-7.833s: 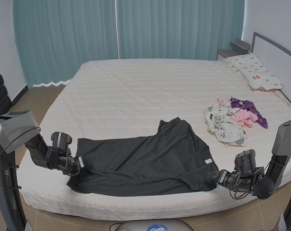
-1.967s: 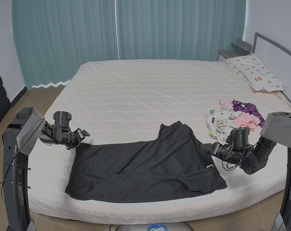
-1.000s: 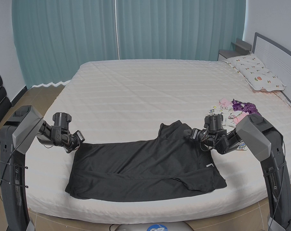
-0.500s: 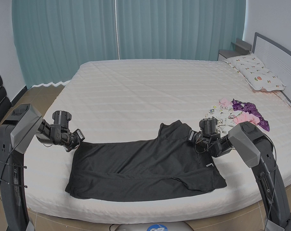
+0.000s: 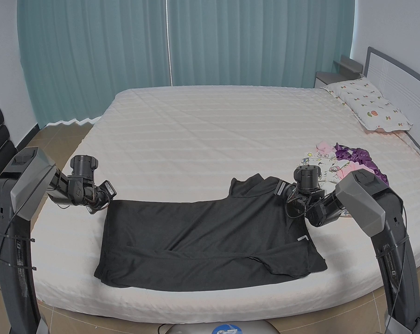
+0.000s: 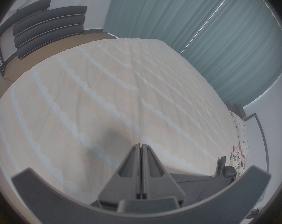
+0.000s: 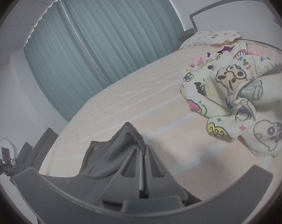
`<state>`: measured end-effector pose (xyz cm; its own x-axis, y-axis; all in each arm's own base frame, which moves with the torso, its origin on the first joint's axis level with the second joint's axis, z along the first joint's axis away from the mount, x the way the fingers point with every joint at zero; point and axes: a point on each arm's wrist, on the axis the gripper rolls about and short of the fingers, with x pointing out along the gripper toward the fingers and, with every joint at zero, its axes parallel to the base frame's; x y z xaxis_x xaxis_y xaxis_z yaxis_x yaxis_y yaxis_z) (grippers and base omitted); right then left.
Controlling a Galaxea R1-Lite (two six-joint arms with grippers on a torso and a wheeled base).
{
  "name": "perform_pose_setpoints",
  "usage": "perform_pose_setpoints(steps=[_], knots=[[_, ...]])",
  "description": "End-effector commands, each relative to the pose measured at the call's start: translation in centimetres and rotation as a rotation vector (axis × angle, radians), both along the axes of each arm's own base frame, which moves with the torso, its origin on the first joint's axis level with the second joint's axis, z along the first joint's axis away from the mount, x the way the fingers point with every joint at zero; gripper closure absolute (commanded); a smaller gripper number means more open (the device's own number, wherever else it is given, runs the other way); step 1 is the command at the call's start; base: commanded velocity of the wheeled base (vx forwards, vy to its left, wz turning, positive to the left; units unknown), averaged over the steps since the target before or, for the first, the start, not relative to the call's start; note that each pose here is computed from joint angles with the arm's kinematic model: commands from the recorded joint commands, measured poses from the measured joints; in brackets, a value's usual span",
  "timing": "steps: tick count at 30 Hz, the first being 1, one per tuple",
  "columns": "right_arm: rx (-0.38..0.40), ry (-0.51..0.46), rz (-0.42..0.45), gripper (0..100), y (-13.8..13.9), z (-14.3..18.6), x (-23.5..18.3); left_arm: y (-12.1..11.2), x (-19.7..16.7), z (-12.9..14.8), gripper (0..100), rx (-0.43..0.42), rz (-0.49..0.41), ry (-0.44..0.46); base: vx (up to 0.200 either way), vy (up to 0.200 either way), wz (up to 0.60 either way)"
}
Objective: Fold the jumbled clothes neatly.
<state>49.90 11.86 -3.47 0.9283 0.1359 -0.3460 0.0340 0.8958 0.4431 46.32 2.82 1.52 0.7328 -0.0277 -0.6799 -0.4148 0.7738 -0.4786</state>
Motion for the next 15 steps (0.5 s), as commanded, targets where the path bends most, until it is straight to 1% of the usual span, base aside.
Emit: perform_pose_setpoints(steps=[1,5,7,13,15], knots=[[0.010,-0.045,-0.002,100,-0.1,0.8,-0.2,0.4,0.0,0.8,100,-0.003,0.015,-0.027,0.000,0.000,0.00],[0.003,-0.025,-0.005,100,-0.4,0.6,-1.0,0.7,0.1,1.2,100,-0.033,0.050,-0.063,0.000,0.000,0.00],[0.006,-0.027,-0.005,100,-0.6,0.7,-1.2,1.1,0.0,1.5,100,-0.045,0.069,-0.071,0.000,0.000,0.00],[0.007,-0.029,-0.015,100,-0.9,0.6,-1.1,1.7,-0.4,1.6,100,-0.049,0.084,-0.063,0.000,0.000,0.00],[0.004,-0.014,-0.013,100,-0.9,0.1,-1.3,2.1,-1.0,1.9,100,-0.054,0.085,-0.056,0.000,0.000,0.00]])
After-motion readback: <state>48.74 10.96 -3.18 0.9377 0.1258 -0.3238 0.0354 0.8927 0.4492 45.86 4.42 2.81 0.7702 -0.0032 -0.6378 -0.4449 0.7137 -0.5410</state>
